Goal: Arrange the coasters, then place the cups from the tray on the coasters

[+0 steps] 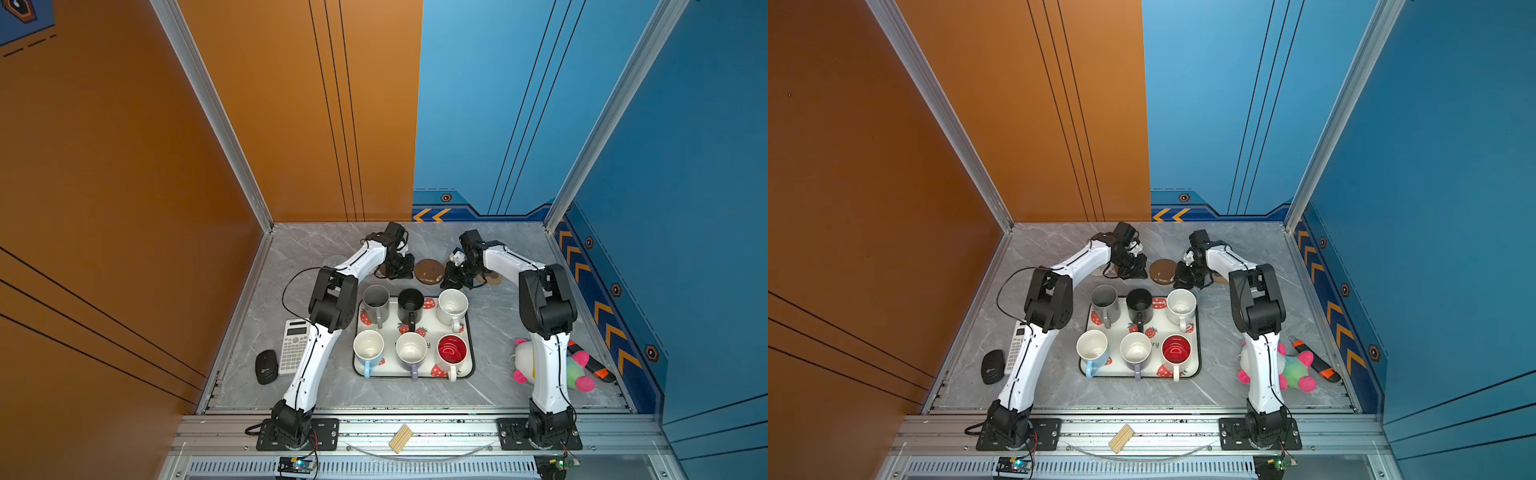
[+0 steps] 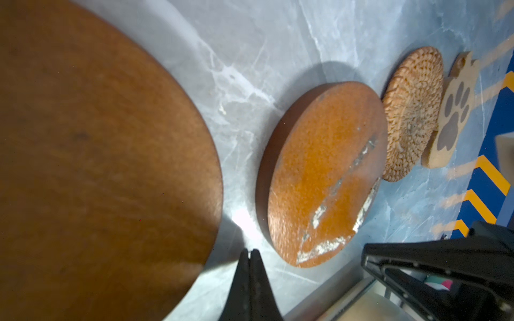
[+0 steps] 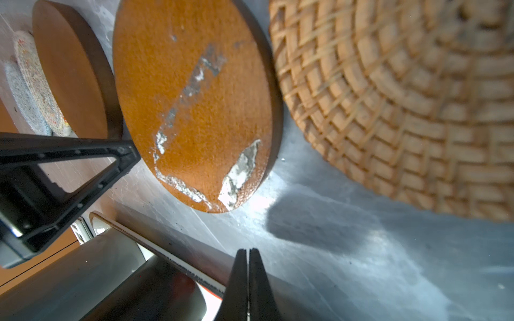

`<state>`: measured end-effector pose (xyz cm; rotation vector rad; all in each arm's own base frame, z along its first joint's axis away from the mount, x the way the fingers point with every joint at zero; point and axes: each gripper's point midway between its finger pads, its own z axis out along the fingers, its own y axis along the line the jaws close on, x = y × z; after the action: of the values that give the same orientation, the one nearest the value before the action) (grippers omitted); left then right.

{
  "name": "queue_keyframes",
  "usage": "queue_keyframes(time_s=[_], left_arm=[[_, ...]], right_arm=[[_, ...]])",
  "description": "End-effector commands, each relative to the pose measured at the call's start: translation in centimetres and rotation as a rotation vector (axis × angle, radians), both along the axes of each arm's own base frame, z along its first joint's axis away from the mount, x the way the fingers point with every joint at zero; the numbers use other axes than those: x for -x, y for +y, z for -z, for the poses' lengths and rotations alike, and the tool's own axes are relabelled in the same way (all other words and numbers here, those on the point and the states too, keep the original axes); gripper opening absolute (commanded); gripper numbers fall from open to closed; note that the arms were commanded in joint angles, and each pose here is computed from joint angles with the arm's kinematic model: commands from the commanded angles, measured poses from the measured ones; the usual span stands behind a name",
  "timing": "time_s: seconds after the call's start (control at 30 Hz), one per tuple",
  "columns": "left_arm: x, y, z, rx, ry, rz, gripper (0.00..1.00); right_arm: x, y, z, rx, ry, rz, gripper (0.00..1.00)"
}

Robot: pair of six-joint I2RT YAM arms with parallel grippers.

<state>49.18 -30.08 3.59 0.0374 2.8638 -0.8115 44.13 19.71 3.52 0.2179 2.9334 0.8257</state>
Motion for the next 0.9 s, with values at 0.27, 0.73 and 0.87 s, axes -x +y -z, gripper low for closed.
queue_keyframes(time_s=[0.27, 0.73, 0.87], left_arm=[[0.0, 1.6, -7.1, 0.022, -0.120, 0.006, 0.00], [0.2, 4.8, -11.5, 0.007, -0.195, -0.039, 0.00], [0.5, 6.1, -12.2, -0.010, -0.209, -0.057, 0.00]], right_arm=[[-0.5, 0.6, 1.1, -0.029, 0.020, 0.011, 0.00], [-2.0, 1.7, 1.4, -0.056, 0.009, 0.029, 0.00], [-2.6, 2.1, 1.5, -0.063, 0.007, 0.034, 0.00]])
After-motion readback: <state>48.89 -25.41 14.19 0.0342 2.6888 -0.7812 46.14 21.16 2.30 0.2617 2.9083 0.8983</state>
